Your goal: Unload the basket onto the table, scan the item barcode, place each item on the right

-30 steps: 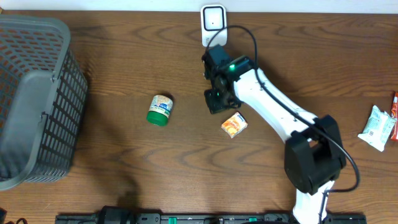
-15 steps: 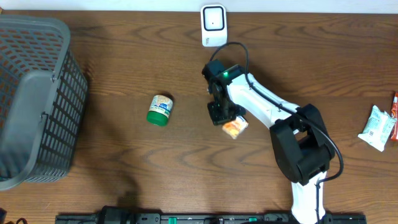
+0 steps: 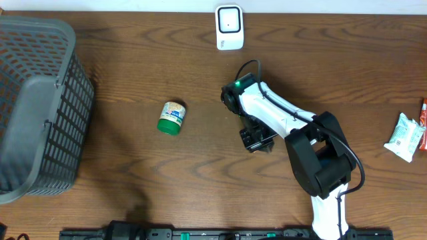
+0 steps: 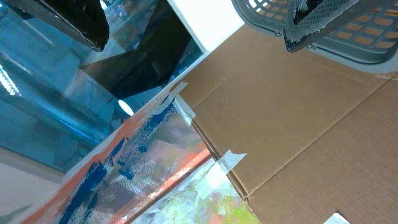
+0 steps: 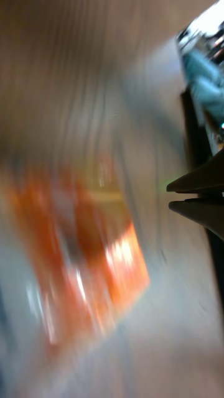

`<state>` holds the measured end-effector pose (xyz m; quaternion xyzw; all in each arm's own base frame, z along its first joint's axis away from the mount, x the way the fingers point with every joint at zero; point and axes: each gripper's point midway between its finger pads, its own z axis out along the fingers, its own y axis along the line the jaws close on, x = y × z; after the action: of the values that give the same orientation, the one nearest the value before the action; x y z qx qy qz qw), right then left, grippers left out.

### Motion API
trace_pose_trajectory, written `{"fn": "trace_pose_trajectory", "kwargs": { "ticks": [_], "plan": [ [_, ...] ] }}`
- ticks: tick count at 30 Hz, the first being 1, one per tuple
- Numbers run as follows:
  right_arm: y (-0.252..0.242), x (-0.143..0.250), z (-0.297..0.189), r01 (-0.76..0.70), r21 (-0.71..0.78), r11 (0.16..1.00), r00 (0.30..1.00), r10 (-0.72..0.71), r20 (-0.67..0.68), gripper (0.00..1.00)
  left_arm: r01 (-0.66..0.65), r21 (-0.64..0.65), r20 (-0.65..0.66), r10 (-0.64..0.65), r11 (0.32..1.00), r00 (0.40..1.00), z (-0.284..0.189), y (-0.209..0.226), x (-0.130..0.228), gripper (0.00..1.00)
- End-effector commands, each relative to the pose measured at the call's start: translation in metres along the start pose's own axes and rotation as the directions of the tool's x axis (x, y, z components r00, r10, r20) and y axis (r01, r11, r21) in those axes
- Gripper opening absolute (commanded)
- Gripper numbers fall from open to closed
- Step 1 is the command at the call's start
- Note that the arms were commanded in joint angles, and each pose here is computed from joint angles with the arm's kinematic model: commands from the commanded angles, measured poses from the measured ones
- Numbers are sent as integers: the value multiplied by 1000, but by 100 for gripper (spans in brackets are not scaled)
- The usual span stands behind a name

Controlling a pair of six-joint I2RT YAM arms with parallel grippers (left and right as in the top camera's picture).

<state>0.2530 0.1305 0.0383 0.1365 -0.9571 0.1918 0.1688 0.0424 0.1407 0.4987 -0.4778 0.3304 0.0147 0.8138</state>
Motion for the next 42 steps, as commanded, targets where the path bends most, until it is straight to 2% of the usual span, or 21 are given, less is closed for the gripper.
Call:
{"fn": "trace_pose_trajectory", "kwargs": {
  "ticks": [1,9,11,13,16,25,31,36,42],
  "plan": [
    [-22,-12,0,-90,131,987,994,81,70,1,2,6,3,-2,1000,1000,0,0,1,90],
    [31,-1,-18,3,-73,997,996,3,90,1,4,6,4,-4,1000,1000,-1,0,0,90],
    [62,1,-27,99,-177,979,989,-77,125,1,4,6,4,-4,1000,1000,-1,0,0,90],
    [82,-5,-31,177,-208,962,973,-139,185,1,4,6,4,-4,1000,1000,-1,0,0,90],
    [95,-17,-29,207,-188,960,953,-155,260,1,4,6,4,-4,1000,1000,-1,0,0,90],
    [87,-28,-1,182,-125,975,947,-140,289,1,4,6,4,-4,1000,1000,-1,0,0,90],
    [39,-42,10,30,67,997,945,-51,323,1,6,7,5,-6,1000,1000,-1,0,-1,90],
    [23,-47,8,-5,129,992,937,-40,346,1,6,7,5,-6,1000,1000,-1,0,-1,90],
    [-13,-57,-11,-136,285,949,896,-6,445,1,5,6,5,-5,1000,1000,-1,0,-1,90]
  ]
}}
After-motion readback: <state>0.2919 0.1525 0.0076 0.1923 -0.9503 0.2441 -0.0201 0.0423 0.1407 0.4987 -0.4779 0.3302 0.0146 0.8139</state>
